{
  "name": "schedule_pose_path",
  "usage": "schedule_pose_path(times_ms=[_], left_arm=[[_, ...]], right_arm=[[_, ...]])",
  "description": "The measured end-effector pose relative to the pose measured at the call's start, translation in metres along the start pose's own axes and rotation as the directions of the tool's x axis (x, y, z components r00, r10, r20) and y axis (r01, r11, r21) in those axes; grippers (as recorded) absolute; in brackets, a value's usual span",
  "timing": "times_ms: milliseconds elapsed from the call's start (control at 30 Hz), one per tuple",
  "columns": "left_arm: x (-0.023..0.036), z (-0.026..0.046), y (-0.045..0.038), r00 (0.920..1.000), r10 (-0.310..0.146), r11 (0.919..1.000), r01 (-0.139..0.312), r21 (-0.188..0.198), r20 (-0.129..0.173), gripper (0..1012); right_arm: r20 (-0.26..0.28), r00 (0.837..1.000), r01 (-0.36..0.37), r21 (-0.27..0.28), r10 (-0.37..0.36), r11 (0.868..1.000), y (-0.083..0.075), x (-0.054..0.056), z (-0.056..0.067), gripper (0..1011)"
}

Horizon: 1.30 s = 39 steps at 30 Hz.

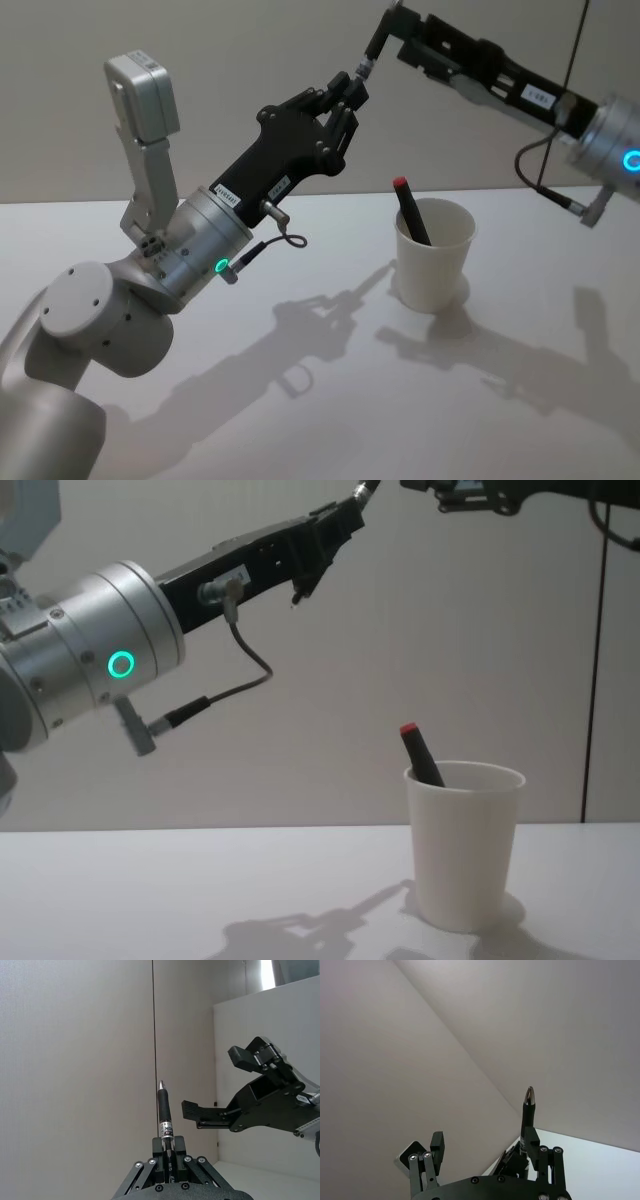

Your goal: Place the pen into the pen holder.

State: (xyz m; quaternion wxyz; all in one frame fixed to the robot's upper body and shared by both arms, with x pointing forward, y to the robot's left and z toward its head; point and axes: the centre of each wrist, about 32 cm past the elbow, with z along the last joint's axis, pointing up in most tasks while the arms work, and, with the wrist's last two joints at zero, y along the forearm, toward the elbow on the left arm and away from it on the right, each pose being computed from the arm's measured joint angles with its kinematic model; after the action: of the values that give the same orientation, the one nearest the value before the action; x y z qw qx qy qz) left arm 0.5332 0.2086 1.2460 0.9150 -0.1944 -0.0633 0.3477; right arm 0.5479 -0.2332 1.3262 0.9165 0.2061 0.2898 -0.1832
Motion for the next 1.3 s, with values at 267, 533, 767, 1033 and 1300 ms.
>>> schedule_pose_path(times_ms=[267,533,767,1033,1300], left_arm=[[0.0000,0.0000,0.0000,1.0000,0.000,1.0000,0.000,0.000,0.000,139],[0.0000,0.0000,0.0000,1.0000,0.000,1.0000,0.000,0.000,0.000,139],[0.0000,0.0000,0.0000,1.0000,0.000,1.0000,0.000,0.000,0.000,139],[0.0000,0.0000,0.0000,1.0000,0.000,1.0000,0.000,0.000,0.000,139],[0.0000,0.0000,0.0000,1.0000,0.000,1.0000,0.000,0.000,0.000,139]], right_arm=[[0.021,1.000,0.012,0.016,-0.012,1.000,0.004,0.001,0.004,1002],[0.042,0.999,0.026,0.020,-0.027,0.999,0.006,0.003,0.007,1002],[0.058,0.997,0.048,0.013,-0.049,0.999,0.009,0.006,0.007,1002],[0.086,0.992,0.090,0.005,-0.090,0.996,0.014,0.011,0.003,1001],[0.110,0.986,0.124,0.005,-0.124,0.992,0.021,0.017,-0.003,1001]])
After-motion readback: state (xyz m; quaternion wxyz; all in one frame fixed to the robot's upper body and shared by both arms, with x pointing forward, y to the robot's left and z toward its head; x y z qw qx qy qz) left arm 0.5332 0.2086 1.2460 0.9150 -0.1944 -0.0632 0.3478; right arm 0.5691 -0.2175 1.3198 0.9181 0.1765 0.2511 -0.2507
